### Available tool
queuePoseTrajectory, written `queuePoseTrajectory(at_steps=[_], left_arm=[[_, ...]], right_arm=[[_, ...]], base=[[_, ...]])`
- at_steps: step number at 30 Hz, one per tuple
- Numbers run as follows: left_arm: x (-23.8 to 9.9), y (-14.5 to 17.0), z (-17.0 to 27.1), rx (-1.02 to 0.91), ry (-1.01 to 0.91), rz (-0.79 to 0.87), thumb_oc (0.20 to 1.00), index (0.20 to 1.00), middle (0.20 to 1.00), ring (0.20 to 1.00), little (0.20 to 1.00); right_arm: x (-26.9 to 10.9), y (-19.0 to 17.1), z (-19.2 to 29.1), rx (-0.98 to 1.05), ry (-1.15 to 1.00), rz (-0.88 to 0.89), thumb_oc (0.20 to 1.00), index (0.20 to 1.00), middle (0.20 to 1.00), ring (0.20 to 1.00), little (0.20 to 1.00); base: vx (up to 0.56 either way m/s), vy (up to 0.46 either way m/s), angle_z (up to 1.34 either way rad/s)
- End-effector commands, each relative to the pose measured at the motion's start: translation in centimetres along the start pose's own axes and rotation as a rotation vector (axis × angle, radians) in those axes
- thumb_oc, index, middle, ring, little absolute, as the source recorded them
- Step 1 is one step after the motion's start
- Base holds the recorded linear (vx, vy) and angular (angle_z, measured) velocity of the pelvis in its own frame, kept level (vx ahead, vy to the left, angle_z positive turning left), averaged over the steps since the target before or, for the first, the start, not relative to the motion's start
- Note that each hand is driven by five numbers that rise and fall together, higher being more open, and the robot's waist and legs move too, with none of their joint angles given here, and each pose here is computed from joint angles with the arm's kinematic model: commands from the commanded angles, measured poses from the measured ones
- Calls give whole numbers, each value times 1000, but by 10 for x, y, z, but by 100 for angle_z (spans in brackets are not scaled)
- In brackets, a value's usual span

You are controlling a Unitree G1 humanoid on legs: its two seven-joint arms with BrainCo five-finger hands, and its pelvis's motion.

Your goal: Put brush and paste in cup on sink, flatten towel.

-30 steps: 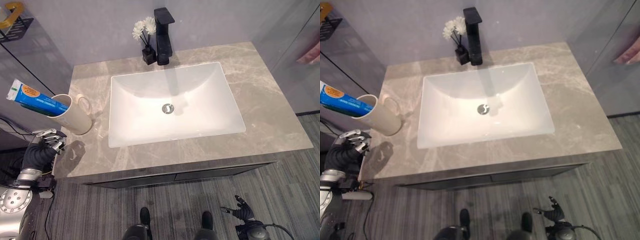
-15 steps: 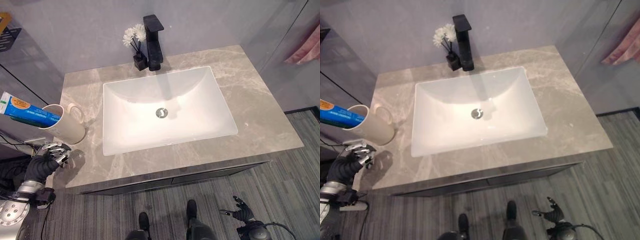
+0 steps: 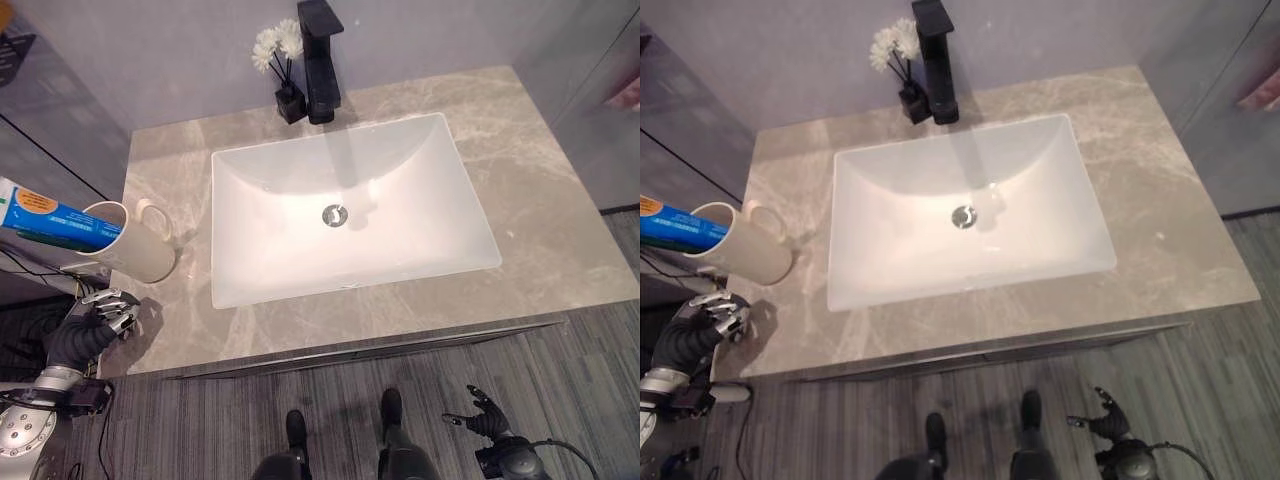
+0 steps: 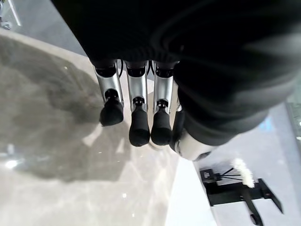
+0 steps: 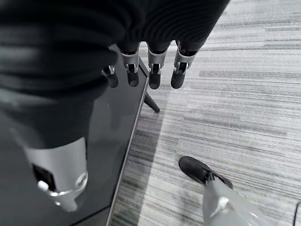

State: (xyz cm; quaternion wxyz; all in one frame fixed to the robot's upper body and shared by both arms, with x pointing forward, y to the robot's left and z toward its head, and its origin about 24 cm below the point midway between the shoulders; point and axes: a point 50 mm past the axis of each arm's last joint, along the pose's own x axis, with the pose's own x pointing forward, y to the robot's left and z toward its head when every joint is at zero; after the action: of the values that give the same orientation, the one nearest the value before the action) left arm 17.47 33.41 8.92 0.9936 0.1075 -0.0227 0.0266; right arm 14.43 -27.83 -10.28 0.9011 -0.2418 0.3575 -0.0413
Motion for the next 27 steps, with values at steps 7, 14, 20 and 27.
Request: queuePoseTrajectory(at_steps=[7,14,20,27], left_arm=[[14,24,33,91,-125,59,200,200,200,200,200],[23,22,36,102,-141,53,200,200,200,200,200],[28,19,33,81,-144,68,200,200,200,200,200],[34,18,31,89,-141,73,200,200,200,200,200]], right_arm=[[9,-6,34,-40,-144,-22,1000,1000,1000,1000,1000],[11,-6,41,-45,-166,-23,1000,1000,1000,1000,1000],[11,-8,47,-55,-193,-24,1000,1000,1000,1000,1000],[13,-8,51,-57,-202,-24,1000,1000,1000,1000,1000]], base=[[-3,13,-6],[4,0,-1],[12,-14,-8],[0,0,0]])
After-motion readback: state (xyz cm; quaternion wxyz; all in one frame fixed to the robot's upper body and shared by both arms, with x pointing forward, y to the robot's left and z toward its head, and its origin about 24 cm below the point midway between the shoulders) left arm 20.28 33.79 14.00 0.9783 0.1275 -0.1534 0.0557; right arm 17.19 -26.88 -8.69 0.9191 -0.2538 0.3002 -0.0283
